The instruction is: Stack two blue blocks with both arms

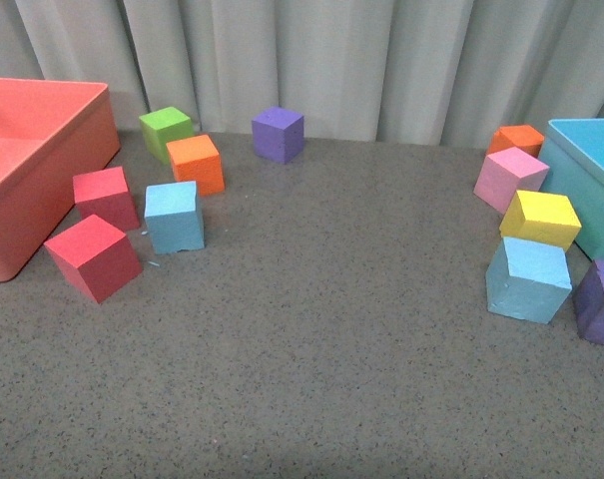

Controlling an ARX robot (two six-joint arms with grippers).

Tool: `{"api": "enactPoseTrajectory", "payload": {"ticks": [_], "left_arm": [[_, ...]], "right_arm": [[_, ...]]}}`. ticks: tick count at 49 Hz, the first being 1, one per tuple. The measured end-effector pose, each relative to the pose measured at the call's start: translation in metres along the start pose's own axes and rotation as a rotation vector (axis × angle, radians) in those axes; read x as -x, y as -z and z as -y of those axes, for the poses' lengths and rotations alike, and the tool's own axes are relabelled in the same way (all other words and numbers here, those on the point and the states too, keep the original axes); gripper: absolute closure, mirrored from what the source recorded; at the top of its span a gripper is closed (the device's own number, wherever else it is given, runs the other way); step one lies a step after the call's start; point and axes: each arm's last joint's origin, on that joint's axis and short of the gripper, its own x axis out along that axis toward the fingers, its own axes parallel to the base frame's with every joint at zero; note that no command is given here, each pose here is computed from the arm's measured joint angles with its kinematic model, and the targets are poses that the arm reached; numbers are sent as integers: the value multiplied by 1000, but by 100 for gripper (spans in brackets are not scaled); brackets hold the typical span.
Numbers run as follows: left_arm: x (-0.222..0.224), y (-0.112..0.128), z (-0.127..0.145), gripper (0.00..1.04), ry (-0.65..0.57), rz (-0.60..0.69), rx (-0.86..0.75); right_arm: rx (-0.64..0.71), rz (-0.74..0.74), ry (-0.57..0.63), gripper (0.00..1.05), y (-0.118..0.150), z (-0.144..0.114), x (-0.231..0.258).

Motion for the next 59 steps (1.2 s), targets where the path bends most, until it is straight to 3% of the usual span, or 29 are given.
{"api": "enactPoseTrajectory", "payload": {"ticks": [51,53,54,57,59], "left_arm": [[0,0,0,7,0,0,0],[0,0,0,7,0,0,0],[0,0,0,7,0,0,0],[0,0,0,7,0,0,0],[0,0,0,7,0,0,0]], "right_arm": [[0,0,0,10,0,0,0],[33,-8,48,10,0,0,-1],[94,-28,149,10,0,0,-2],[197,-88,291,10,2,-1,-7],[220,-109,317,10,1,0,-12]]}}
